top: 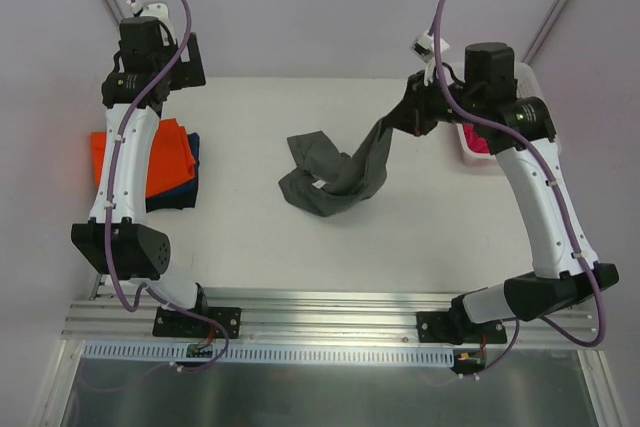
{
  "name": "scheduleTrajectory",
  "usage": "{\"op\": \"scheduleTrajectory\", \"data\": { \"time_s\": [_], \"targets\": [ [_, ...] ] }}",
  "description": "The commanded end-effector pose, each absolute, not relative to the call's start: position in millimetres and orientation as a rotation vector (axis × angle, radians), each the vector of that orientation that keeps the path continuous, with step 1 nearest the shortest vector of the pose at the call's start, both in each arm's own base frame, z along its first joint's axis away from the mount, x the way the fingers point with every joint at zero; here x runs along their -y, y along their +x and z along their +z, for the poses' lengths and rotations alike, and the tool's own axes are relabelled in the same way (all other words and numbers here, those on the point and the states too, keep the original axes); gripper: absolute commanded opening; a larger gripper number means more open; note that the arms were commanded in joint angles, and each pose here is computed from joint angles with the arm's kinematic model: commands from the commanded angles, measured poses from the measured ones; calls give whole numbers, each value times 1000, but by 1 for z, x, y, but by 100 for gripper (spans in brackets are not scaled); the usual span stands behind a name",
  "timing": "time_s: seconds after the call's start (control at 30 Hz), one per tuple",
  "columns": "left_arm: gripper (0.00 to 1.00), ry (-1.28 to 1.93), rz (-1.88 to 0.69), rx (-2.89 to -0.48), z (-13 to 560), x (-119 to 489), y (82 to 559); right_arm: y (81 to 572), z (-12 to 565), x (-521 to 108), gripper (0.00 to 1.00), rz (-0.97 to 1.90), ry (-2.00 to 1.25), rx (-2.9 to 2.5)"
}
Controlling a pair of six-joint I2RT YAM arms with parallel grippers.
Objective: Fold and stack the t-shirts
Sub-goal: Flatten out the tshirt
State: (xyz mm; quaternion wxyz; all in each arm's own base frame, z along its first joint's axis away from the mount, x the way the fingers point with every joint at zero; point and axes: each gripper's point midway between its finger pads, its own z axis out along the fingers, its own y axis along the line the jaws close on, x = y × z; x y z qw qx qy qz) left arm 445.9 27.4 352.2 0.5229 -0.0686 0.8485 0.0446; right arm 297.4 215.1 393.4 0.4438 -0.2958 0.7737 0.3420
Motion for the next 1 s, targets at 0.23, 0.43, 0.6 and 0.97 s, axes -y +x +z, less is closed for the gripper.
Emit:
{"op": "scheduleTrajectory", "data": {
  "time_s": [0.23,0.43,0.6,0.97],
  "targets": [
    [99,-159,68,-1987,367,-23,457,258,298,-166,68,826,-777,-2349],
    [99,-155,59,-2004,360,-21,457,323,304,-194,72,799,-733,-2277],
    [99,-158,105,-2002,361,-28,452,354,236,-241,68,735,-1036,-2363],
    [99,-164,150,-1967,375,-35,433,375,128,-318,61,517,-1446,-2349]
  ]
}}
